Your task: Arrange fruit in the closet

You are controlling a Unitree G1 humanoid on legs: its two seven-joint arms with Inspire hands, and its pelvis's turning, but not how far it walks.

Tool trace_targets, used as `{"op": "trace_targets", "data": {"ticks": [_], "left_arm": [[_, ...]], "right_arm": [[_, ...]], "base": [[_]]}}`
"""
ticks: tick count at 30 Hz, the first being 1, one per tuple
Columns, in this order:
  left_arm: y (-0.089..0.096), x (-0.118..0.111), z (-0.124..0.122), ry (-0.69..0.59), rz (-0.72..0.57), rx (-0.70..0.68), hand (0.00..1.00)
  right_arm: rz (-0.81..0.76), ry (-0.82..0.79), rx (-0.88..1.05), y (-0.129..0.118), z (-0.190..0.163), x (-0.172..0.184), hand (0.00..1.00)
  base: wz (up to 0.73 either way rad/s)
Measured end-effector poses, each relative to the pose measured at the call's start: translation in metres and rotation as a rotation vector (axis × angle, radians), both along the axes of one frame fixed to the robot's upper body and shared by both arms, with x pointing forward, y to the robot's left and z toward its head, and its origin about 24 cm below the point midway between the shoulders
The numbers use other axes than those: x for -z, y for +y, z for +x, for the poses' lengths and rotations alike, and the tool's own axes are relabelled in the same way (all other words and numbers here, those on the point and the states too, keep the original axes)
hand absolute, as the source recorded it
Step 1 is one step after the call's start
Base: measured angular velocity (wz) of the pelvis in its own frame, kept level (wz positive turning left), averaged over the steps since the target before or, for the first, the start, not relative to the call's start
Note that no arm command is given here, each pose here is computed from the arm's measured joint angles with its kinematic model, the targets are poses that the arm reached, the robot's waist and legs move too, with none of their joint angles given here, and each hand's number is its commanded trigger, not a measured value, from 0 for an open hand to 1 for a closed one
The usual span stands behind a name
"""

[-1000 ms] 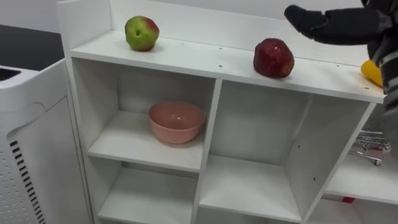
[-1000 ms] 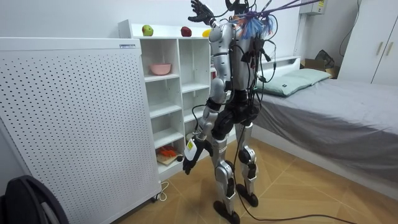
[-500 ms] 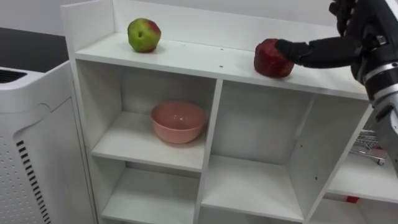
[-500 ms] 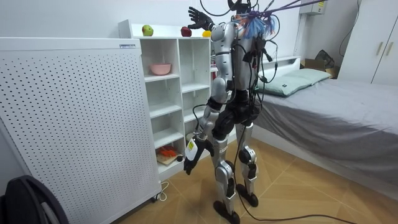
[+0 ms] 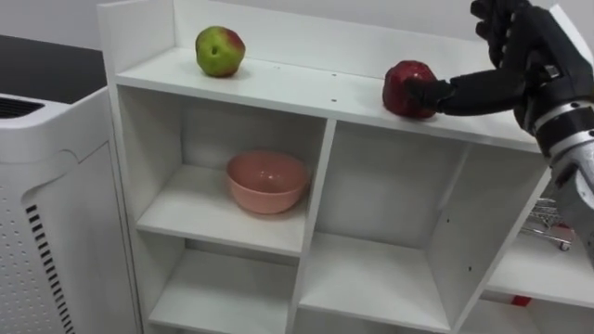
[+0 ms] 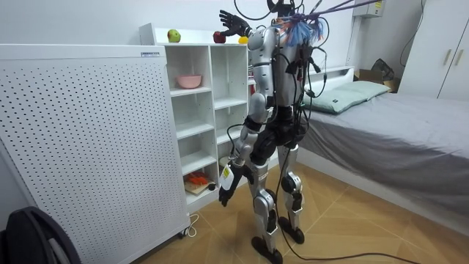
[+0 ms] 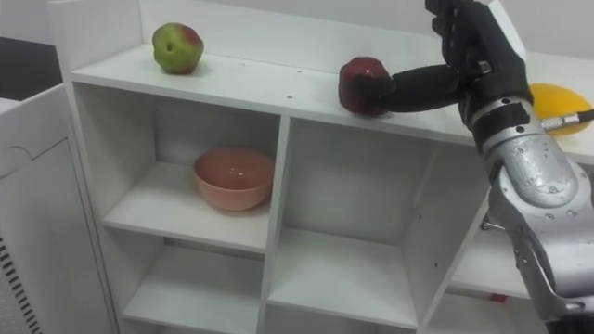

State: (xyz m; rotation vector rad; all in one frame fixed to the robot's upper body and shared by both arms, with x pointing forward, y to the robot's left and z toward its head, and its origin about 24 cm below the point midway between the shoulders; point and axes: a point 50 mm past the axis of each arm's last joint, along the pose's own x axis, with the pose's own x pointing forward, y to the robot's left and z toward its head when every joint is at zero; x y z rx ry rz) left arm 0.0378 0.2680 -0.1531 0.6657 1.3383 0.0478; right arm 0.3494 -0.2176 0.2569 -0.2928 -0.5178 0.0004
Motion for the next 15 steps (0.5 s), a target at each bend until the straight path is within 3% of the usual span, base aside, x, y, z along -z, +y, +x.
{"op": "trace_targets", "data": {"ticks": [15], "left_arm": [[0.000,-0.001,0.003,-0.013,0.004,0.003,0.00]], "right_arm": [[-0.019,-0.041,-0.042,0.008,0.000,-0.016,0.00]], "base": [[0.00]]}}
